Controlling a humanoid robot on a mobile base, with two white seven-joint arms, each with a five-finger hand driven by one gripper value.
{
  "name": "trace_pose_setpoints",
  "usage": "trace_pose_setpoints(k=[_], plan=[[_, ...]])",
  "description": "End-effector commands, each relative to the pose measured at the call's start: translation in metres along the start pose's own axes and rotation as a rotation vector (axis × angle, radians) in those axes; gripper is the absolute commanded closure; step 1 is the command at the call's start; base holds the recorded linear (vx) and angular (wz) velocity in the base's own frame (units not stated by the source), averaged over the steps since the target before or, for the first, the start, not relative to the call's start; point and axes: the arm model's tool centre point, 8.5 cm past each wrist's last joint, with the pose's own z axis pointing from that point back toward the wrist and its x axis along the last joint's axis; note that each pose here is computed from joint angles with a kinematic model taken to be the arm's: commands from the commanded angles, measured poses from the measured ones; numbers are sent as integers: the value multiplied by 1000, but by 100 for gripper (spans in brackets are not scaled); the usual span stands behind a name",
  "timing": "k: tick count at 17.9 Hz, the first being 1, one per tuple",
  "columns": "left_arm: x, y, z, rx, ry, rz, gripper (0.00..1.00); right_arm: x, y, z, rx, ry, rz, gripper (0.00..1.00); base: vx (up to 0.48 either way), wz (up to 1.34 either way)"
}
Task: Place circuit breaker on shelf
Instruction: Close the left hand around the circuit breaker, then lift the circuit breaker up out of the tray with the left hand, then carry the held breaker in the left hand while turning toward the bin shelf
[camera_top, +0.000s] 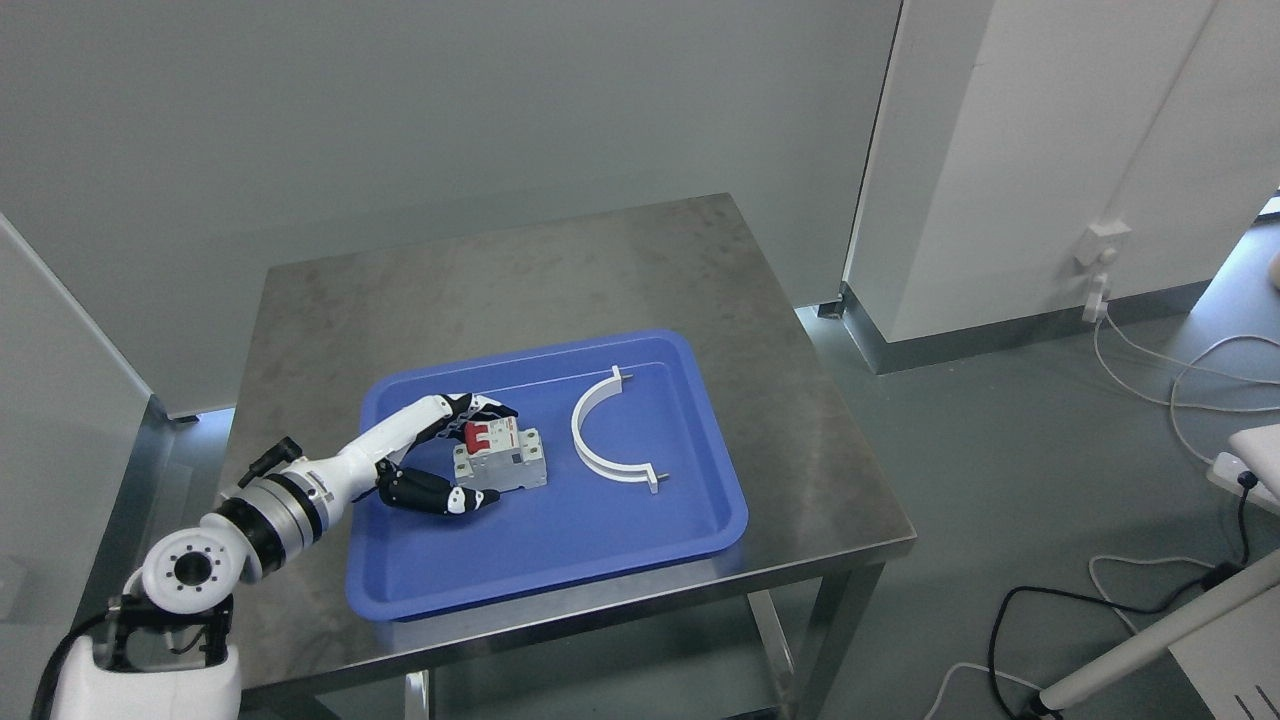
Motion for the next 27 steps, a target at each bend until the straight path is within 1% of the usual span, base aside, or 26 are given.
trace_pose_setpoints(k=[1, 3, 4, 5, 6, 7, 9, 10, 11, 12, 14, 16, 18, 22, 24, 27], plan=[[-3, -1, -6, 31, -17, 47, 52, -18, -10, 0, -12, 163, 46, 0, 8, 15], [-2, -7, -10, 21, -37, 47, 58, -18, -10, 0, -12, 163, 46, 0, -10, -17], [1, -10, -13, 22, -54, 53, 65, -18, -10, 0, -12, 163, 46, 0, -1, -13], [2, -7, -11, 37, -77, 54, 79, -18, -10, 0, -12, 163, 46, 0, 5, 40], [2, -3, -9, 61, -99, 49, 87, -18, -10, 0, -12, 163, 46, 0, 5, 40], [4, 2, -8, 87, -122, 49, 90, -18, -10, 0, -12, 163, 46, 0, 3, 24], [25, 27, -8, 189, -218, 57, 91, -18, -10, 0, -12, 163, 46, 0, 1, 12], [30, 50, 3, 285, -259, 33, 90, -18, -10, 0, -12, 163, 46, 0, 0, 0], [36, 59, 8, 371, -316, 7, 89, -18, -10, 0, -12, 163, 46, 0, -6, 23], [41, 68, 16, 500, -381, -3, 89, -18, -10, 0, -12, 165, 47, 0, -6, 23], [45, 84, 34, 791, -460, 4, 88, -18, -10, 0, -12, 163, 46, 0, -33, 15], [48, 91, 46, 947, -509, 4, 86, -18, -10, 0, -12, 163, 46, 0, -69, 75], [46, 79, 48, 966, -519, -1, 85, -18, -10, 0, -12, 163, 46, 0, -168, 168], [38, 48, 52, 921, -515, -10, 84, -18, -10, 0, -12, 163, 46, 0, -212, 165], [38, 34, 49, 891, -536, -25, 84, -18, -10, 0, -12, 163, 46, 0, -214, 32], [38, 32, 50, 877, -548, -23, 84, -18, -10, 0, -12, 163, 46, 0, -236, 147]])
